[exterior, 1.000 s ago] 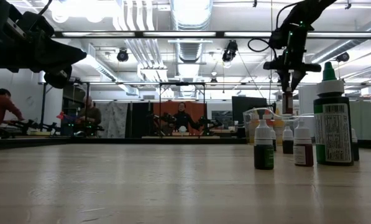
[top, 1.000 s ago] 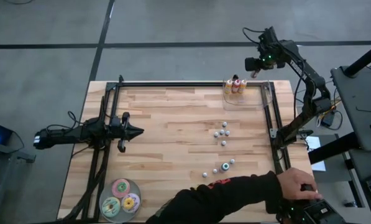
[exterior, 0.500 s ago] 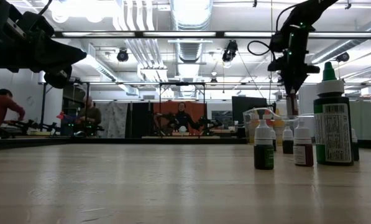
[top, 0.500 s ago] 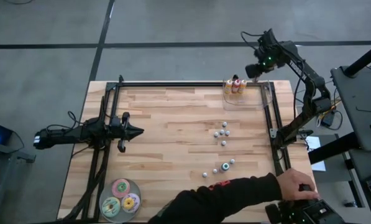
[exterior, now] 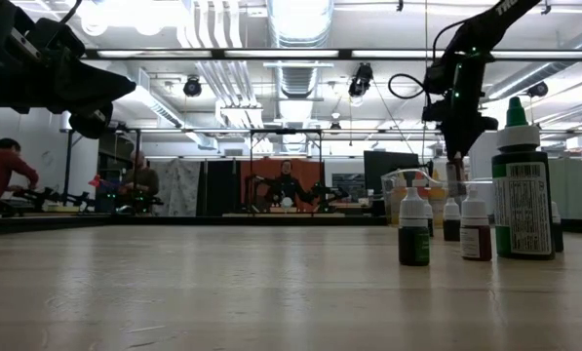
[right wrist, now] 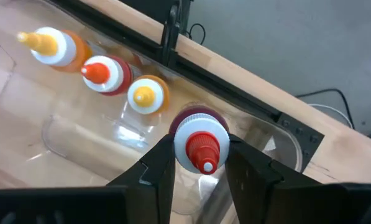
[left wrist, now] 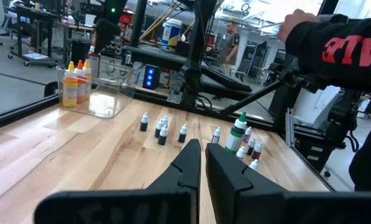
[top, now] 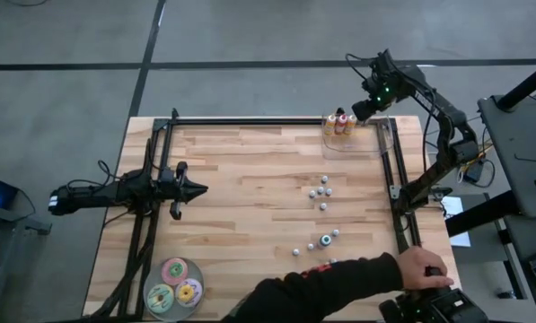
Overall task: Pick & Place food coloring
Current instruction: Put the big red food coloring bottle into the bin
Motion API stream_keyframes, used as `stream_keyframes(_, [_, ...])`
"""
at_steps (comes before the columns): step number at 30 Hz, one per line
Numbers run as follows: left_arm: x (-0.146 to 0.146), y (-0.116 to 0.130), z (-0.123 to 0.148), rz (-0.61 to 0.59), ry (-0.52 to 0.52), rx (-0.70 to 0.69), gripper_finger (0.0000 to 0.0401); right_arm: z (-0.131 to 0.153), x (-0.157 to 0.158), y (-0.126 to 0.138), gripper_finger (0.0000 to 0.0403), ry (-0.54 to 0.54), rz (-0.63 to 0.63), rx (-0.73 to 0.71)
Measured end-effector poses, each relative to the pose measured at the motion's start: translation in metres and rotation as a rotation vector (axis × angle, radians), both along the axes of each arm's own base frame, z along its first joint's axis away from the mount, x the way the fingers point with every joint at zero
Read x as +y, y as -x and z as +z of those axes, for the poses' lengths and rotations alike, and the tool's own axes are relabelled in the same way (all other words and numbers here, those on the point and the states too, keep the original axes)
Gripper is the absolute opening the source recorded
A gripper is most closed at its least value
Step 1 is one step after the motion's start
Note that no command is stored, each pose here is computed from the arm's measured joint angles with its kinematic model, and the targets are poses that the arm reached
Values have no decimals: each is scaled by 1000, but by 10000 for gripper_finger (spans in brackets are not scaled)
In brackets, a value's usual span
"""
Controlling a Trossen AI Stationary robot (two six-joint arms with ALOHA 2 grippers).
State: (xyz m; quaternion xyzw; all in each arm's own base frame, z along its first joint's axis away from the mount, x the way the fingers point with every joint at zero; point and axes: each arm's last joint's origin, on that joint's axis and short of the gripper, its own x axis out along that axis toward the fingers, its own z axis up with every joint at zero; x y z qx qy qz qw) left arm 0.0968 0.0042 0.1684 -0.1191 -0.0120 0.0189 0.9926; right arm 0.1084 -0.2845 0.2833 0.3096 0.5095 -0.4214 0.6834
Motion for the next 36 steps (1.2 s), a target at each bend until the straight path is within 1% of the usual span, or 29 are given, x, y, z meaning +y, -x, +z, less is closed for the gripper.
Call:
stream_keyframes(5, [0, 0, 0, 0, 0, 0, 0, -8, 0, 0, 109, -1, -7, -1])
stream_keyframes(9, [0, 0, 0, 0, 0, 0, 0, -10, -2, -1, 109, 22, -17, -11])
stream_keyframes(18, [0, 0, 0, 0, 0, 0, 0, -18, -3, -1, 109, 35, -31, -21])
stream_keyframes(36, [0, 0, 0, 0, 0, 0, 0, -19, -4, -1, 109, 38, -28, -20])
